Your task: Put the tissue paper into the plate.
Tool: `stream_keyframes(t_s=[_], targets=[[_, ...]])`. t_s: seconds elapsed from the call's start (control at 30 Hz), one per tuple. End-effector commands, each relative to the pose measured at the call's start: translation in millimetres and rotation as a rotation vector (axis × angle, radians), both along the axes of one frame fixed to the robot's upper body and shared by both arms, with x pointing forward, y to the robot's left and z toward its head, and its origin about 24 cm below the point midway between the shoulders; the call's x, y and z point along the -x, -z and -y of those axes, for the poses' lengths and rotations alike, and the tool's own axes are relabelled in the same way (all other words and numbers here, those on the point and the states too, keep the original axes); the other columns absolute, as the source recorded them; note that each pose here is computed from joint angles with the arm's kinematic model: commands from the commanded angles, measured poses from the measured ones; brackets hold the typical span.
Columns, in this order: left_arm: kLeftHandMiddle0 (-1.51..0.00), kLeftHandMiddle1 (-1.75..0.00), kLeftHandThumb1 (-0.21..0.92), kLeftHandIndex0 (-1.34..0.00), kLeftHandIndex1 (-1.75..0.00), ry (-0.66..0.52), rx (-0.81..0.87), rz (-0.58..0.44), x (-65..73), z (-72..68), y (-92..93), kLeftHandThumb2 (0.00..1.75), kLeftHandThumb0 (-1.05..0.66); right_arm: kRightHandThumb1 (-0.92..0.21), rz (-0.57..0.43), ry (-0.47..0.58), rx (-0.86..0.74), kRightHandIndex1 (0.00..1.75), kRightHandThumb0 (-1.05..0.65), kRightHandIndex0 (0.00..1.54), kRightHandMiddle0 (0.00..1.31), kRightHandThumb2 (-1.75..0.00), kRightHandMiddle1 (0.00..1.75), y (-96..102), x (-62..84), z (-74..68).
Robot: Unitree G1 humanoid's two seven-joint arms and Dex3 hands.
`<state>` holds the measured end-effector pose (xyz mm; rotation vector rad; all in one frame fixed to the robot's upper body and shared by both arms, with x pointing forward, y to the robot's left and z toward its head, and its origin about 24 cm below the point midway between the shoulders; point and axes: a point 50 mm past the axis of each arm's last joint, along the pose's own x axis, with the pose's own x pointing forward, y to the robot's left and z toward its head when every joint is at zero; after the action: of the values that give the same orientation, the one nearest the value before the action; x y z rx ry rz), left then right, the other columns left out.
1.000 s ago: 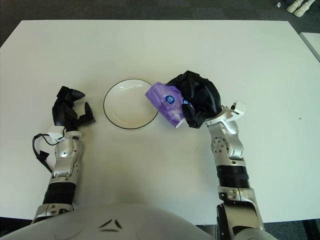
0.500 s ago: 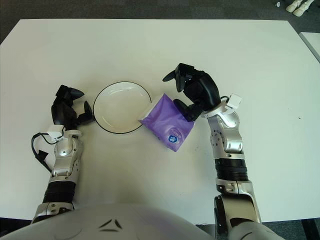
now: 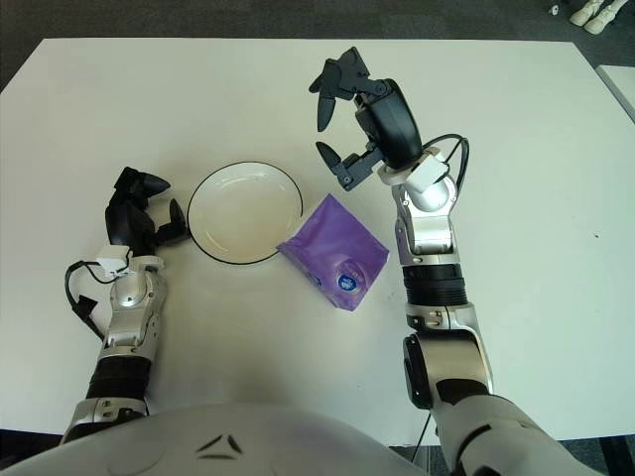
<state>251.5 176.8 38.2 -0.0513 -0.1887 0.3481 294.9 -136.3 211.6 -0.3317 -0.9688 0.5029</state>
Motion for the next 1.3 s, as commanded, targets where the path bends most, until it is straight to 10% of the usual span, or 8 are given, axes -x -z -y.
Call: stream_keyframes(t_s=[0.0,0.77,0.8,0.9,0.97,1.1,1.27], targets=[[-0.65,-1.74,0.17,-0.56,-1.75,-0.024,0.019,-0.2,20.5,-0.8,41.1,1.49,-0.01,0.07,0.003,0.015,0.067,1.71,0.0,0.9,0.69,-1.75,1.75,4.8,-0.1,2.8],[-0.68,-1.74,0.15,-0.55,-1.75,-0.032,0.01,-0.196,23.5,-1.2,40.9,1.52,-0.01,0.1,0.106,0.015,0.125,1.64,-0.01,0.94,0.71,-1.75,1.75,-14.2,-3.9,2.6],[-0.68,-1.74,0.16,-0.55,-1.75,-0.032,0.011,-0.196,23.5,-1.3,41.0,1.51,-0.01,0.09,-0.125,-0.127,0.682,1.65,-0.01,0.93,0.71,-1.75,1.75,-16.1,-49.4,-49.5],[-0.71,-1.75,0.13,-0.56,-1.75,-0.033,0.012,-0.195,23.7,-1.4,40.8,1.55,-0.01,0.02,-0.751,-0.053,1.549,1.64,-0.01,0.86,0.7,-1.65,1.7,-23.2,-86.2,-80.8],[-0.75,-1.75,0.08,-0.59,-1.75,-0.03,0.007,-0.192,23.7,-1.6,40.6,1.6,-0.01,-0.27,-0.776,-0.082,1.444,1.68,-0.01,0.58,0.53,-1.33,1.71,-15.1,-82.5,-63.4],[-0.78,-1.75,0.05,-0.61,-1.74,-0.024,0.003,-0.191,23.7,-1.8,40.6,1.64,-0.01,-0.4,-0.701,-0.08,1.303,1.36,-0.3,0.36,0.51,-1.19,1.72,-17.7,-64.7,-35.8],[-0.79,-1.75,0.03,-0.63,-1.73,-0.021,0.001,-0.194,24.0,-2.2,41.6,1.65,-0.01,-0.48,-0.709,0.135,0.632,1.31,-0.41,0.21,0.48,-1.11,1.74,24.9,10.7,20.2]])
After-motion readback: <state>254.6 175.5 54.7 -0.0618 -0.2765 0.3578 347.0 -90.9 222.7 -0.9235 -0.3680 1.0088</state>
